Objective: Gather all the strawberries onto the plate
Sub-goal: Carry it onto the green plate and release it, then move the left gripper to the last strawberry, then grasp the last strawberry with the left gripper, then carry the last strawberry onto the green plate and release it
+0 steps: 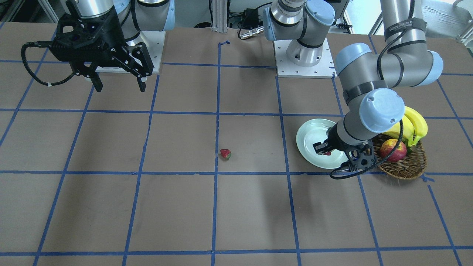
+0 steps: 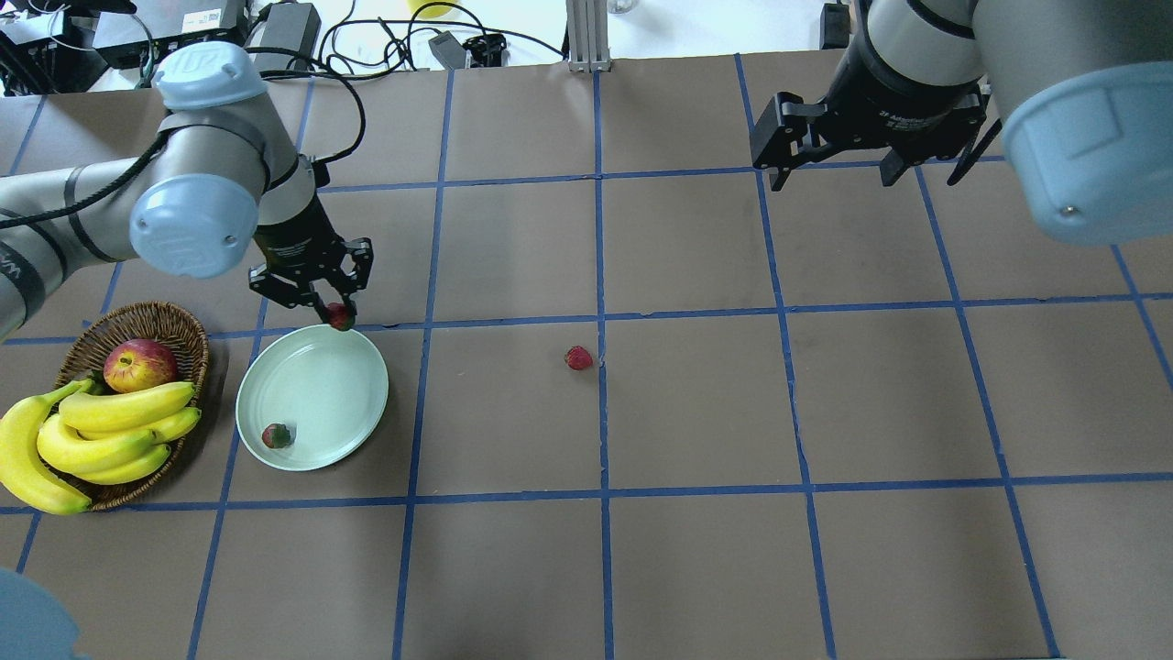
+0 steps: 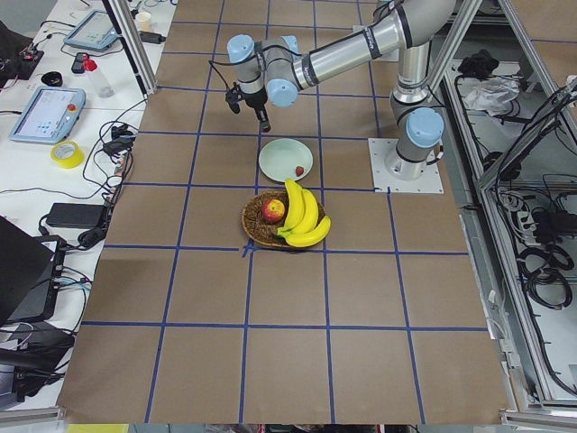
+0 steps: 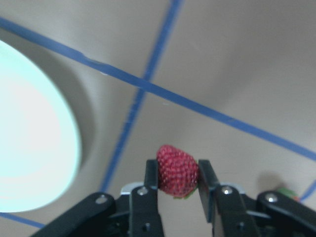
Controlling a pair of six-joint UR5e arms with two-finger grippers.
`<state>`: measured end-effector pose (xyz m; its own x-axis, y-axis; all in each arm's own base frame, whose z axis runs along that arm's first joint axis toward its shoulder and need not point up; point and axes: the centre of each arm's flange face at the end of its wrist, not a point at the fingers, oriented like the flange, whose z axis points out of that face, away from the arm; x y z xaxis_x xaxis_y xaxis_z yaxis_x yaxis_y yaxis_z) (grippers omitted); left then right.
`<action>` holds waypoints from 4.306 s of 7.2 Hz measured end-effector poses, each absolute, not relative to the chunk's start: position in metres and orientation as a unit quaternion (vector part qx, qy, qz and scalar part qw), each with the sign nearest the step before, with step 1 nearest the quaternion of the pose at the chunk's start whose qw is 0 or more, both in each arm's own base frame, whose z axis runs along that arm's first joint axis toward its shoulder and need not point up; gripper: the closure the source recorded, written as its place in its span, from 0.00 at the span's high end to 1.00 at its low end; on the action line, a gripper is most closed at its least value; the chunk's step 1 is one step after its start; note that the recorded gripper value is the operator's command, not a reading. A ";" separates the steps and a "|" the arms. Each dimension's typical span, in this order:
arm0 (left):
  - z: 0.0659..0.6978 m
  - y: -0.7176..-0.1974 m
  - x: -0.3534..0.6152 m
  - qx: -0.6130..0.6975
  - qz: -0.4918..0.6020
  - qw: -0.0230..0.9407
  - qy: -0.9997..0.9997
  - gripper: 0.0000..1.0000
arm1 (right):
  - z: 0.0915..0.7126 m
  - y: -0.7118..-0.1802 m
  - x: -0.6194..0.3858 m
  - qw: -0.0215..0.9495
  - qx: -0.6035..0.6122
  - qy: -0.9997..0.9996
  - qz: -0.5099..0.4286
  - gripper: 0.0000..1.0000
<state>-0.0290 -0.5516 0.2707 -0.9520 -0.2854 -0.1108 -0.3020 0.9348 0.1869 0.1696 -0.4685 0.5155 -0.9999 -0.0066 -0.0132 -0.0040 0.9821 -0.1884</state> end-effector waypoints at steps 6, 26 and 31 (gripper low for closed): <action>0.265 -0.536 -0.029 -0.177 0.106 -0.039 0.978 1.00 | 0.515 -0.469 0.170 0.007 -0.005 0.996 -0.094 1.00; 0.220 -0.538 -0.276 -0.354 0.087 -0.116 0.924 0.00 | 0.517 -0.465 0.170 0.007 -0.002 0.996 -0.092 1.00; 0.300 -0.565 -0.116 -0.207 0.059 0.009 0.977 0.00 | 0.517 -0.464 0.170 0.007 -0.002 0.996 -0.091 1.00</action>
<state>-0.1156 -0.5648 0.3004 -0.9142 -0.4030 -0.0425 -0.4052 0.9075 0.1109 0.1696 -0.4643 0.5171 -0.9999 -0.0047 -0.0132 -0.0022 0.9834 -0.1816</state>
